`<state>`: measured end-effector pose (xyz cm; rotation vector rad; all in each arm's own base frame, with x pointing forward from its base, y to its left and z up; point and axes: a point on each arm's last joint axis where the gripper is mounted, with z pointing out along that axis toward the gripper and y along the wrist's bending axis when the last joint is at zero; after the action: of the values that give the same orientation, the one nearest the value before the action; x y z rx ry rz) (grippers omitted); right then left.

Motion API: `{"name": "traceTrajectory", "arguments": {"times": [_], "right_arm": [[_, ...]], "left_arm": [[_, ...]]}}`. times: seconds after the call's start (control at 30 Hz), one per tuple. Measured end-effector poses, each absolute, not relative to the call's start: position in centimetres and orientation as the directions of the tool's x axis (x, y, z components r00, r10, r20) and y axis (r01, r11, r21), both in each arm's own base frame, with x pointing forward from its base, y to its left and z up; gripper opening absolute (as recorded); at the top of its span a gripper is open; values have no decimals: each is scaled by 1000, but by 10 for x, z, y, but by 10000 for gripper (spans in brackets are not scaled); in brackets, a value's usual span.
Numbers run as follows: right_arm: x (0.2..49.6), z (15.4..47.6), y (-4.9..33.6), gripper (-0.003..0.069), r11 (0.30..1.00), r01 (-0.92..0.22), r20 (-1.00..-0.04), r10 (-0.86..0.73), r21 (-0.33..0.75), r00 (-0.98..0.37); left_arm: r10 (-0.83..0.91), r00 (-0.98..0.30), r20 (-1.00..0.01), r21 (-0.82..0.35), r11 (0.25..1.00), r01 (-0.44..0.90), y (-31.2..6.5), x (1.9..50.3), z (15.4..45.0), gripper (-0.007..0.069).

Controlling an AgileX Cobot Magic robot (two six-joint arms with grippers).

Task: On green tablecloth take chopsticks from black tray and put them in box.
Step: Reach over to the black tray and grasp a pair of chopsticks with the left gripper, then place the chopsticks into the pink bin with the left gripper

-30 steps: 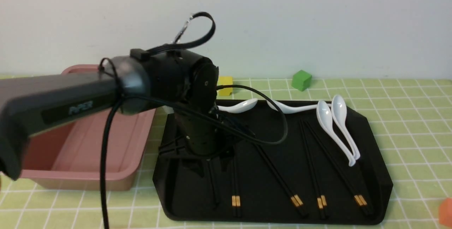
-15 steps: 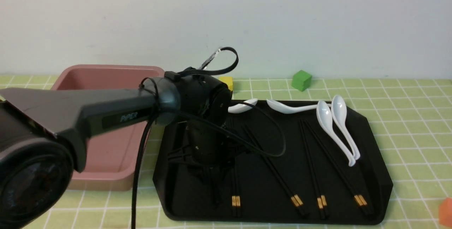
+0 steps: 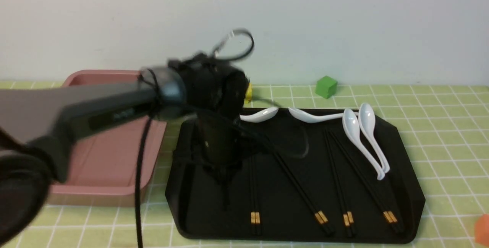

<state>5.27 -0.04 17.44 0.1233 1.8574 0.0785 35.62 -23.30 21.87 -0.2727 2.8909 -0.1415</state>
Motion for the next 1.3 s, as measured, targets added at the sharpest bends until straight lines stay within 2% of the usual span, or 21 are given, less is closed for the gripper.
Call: {"name": "traceTrajectory", "arguments": {"times": [0.07,0.1,0.13,0.2,0.3,0.4,0.43,0.47,0.57,0.6,0.63,0.7,0.93,1.13,1.2,1.3], "right_arm": [[53,174,0,239,992,45,-951,125,117,-283],[53,174,0,239,992,45,-951,125,117,-283],[53,174,0,239,992,45,-951,125,117,-283],[53,174,0,239,992,45,-951,125,117,-283],[53,174,0,239,992,45,-951,125,117,-283],[53,174,0,239,992,45,-951,125,117,-283],[53,174,0,239,992,45,-951,125,117,-283],[53,174,0,239,992,45,-951,125,117,-283],[53,174,0,239,992,45,-951,125,117,-283],[53,174,0,239,992,45,-951,125,117,-283],[53,174,0,239,992,45,-951,125,117,-283],[53,174,0,239,992,45,-951,125,117,-283],[53,174,0,239,992,45,-951,125,117,-283],[53,174,0,239,992,45,-951,125,117,-283],[53,174,0,239,992,45,-951,125,117,-283],[53,174,0,239,992,45,-951,125,117,-283]], "left_arm": [[-165,-931,-324,-159,980,-119,-225,351,280,85],[-166,-922,-350,-171,979,-111,-221,349,296,85],[-159,-902,-401,-180,979,-92,-210,345,325,85],[-164,-876,-453,-172,980,-95,-184,342,356,85],[-202,-855,-478,-127,979,-160,-131,349,374,85],[-245,-873,-422,-71,969,-237,-81,361,354,85],[-247,-872,-423,-69,968,-241,-78,362,354,85],[-260,-895,-362,-47,964,-261,-61,365,334,85],[-272,-917,-290,-22,960,-278,-35,374,296,85],[-273,-918,-289,-22,960,-278,-34,375,293,85],[-272,-922,-277,-13,960,-279,-25,383,274,85],[-257,-929,-265,1,964,-267,-20,391,255,85],[-212,-950,-230,52,972,-230,-18,410,210,100],[-206,-957,-205,71,972,-225,-17,411,200,190],[-206,-956,-208,81,971,-227,-16,411,210,235],[-199,-953,-227,88,971,-223,-15,407,237,229]]}}
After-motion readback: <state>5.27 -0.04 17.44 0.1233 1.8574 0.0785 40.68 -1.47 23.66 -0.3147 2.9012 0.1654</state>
